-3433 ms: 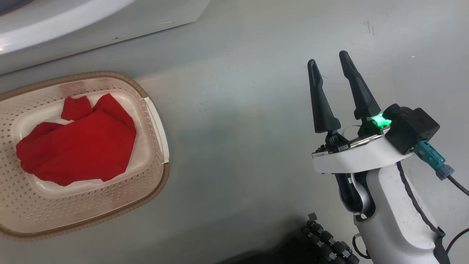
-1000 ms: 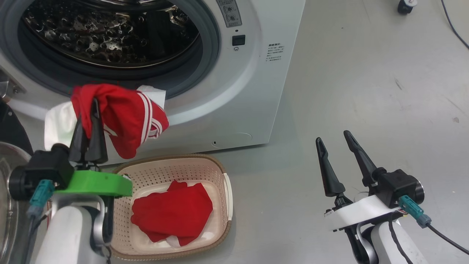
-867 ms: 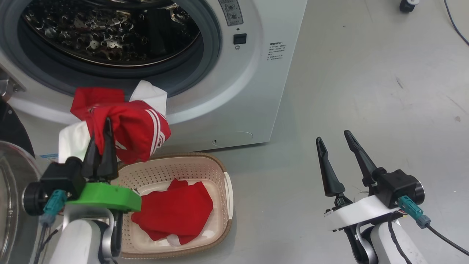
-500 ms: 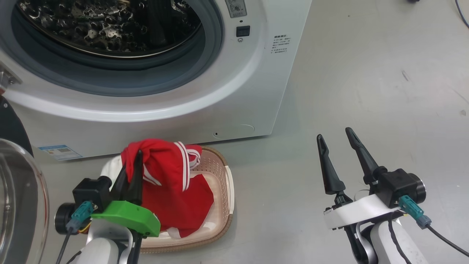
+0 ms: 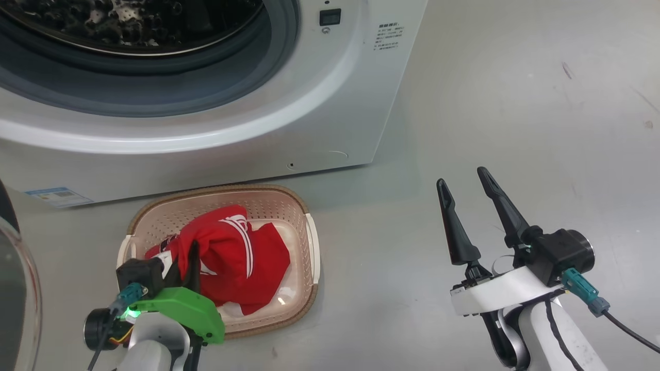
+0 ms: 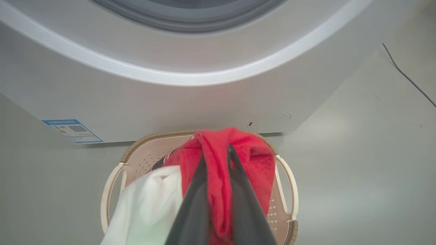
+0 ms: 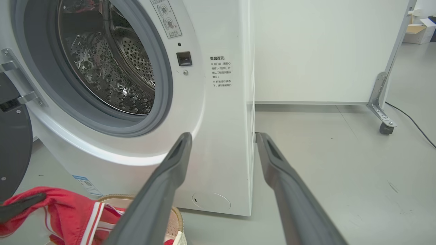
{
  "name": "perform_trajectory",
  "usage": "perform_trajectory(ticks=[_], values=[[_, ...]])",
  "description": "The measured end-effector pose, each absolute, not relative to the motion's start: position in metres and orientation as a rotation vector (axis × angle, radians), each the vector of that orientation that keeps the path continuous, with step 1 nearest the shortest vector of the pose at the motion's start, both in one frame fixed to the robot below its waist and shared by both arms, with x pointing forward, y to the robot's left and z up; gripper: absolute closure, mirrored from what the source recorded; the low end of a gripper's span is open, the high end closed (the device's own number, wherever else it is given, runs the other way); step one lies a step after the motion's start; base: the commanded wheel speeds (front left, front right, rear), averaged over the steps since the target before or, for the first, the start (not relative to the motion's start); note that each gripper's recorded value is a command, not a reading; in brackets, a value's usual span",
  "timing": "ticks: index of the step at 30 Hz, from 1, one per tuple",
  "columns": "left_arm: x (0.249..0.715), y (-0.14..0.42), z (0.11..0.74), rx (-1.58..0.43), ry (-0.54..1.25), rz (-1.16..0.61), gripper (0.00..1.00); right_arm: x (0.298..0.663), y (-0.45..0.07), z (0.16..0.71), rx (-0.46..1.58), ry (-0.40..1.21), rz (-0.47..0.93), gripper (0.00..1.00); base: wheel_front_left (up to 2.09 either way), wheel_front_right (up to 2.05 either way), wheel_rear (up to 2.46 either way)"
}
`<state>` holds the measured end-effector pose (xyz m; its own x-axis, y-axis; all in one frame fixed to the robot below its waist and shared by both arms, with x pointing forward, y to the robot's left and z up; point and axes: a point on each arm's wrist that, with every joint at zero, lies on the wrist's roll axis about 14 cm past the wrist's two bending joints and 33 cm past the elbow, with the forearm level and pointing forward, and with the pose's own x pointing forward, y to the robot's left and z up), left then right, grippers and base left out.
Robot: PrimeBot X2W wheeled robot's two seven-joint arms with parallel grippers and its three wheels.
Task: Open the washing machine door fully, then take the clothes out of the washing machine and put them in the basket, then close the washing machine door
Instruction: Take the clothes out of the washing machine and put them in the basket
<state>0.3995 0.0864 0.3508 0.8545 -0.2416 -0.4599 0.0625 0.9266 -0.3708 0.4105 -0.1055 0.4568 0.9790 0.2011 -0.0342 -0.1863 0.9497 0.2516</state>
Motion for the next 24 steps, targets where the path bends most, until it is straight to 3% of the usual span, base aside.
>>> perform_trajectory(ticks=[24], values=[[0.419,0.049,0.219,-0.345,0.974,-0.210,1.00,0.452,-0.127,0.407,0.250,0.136,0.133,0.00,0.00,0.00,0.00]])
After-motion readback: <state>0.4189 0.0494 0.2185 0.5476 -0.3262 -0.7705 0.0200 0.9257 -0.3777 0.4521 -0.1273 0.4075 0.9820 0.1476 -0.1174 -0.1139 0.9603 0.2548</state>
